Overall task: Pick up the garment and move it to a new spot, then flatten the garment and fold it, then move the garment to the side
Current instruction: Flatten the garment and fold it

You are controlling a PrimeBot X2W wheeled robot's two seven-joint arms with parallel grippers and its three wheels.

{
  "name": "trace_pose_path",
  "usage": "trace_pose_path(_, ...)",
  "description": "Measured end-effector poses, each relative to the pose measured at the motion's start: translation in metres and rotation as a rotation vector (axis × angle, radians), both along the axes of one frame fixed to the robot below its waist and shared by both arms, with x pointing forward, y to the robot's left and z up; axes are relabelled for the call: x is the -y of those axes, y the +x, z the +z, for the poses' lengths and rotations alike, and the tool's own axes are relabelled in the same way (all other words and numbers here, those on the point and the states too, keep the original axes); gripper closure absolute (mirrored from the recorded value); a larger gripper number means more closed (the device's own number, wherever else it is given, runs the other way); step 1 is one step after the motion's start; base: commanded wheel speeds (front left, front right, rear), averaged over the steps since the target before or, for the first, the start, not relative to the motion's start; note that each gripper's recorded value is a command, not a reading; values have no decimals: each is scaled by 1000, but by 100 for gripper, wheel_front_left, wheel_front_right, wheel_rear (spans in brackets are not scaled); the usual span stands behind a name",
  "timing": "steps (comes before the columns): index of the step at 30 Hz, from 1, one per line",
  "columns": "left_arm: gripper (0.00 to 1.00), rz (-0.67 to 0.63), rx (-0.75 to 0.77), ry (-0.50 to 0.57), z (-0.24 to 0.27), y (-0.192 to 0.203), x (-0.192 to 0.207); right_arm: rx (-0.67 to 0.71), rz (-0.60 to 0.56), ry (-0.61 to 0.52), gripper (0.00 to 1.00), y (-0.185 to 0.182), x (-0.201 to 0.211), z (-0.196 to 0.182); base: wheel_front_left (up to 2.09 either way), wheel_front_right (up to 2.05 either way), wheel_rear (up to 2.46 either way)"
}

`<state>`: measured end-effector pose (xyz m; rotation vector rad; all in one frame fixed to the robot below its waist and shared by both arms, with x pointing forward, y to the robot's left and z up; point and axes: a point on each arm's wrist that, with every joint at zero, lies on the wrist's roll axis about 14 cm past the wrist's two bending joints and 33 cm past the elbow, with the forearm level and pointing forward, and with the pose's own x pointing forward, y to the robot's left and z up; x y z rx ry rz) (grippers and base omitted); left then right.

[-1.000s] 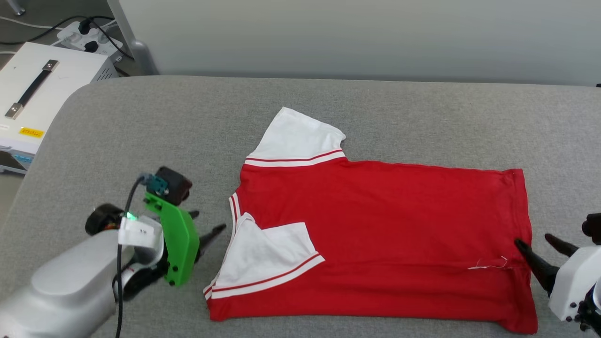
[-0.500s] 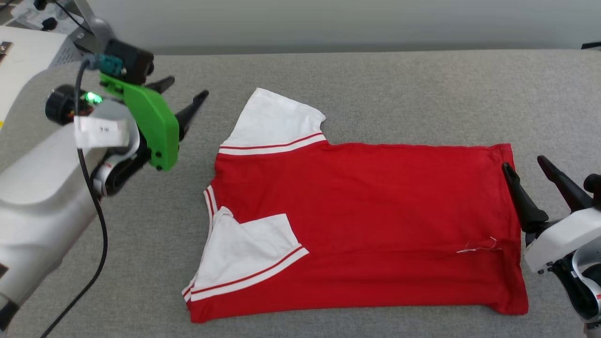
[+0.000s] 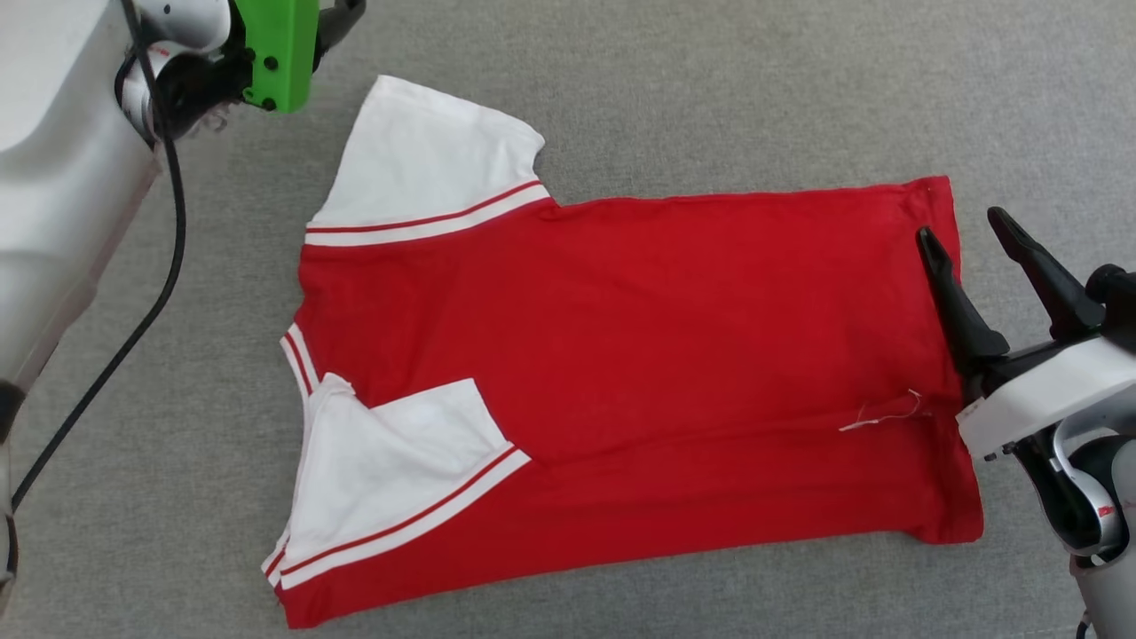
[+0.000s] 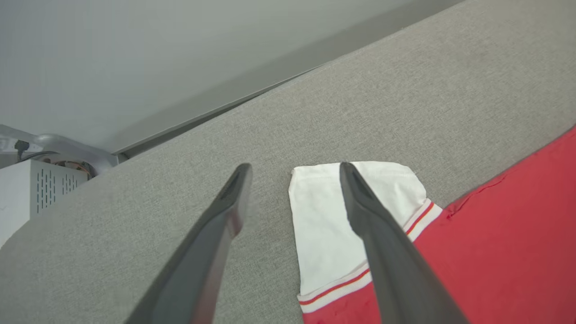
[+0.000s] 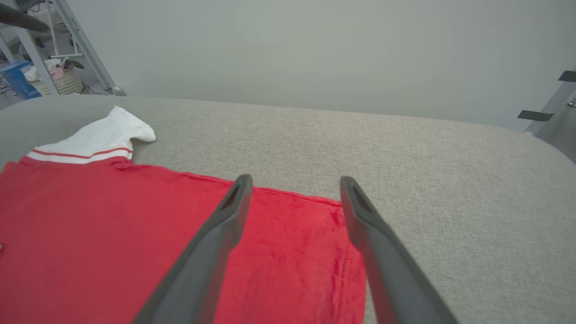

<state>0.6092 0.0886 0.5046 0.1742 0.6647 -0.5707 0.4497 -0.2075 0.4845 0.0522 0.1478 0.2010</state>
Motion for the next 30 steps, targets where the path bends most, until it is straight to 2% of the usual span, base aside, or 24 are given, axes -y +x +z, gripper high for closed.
trace_pose_path(8,0,-52,-246,89,-74,4,17,-57,-11,-20,0,12,4,-30,0,0,0)
trace_pose_path(13,0,-61,-358,173,-127,0,8,-90,-19,-19,0,16,6,-50,0,0,0)
trace_pose_path(15,0,-38,-431,151,-146,0,7,-114,-37,-29,0,14,13,-60,0,0,0)
trace_pose_path(17,0,-46,-439,157,-149,0,7,-125,-46,-35,0,12,17,-64,0,0,0)
trace_pose_path(18,100,-49,-440,150,-149,0,8,-128,-51,-37,0,12,19,-65,0,0,0)
trace_pose_path(23,100,-56,-394,127,-141,-1,10,-100,-51,-44,0,19,21,-56,0,0,0)
trace_pose_path(30,100,-112,-259,109,-112,-8,18,-36,-51,-123,0,38,45,-17,0,0,0)
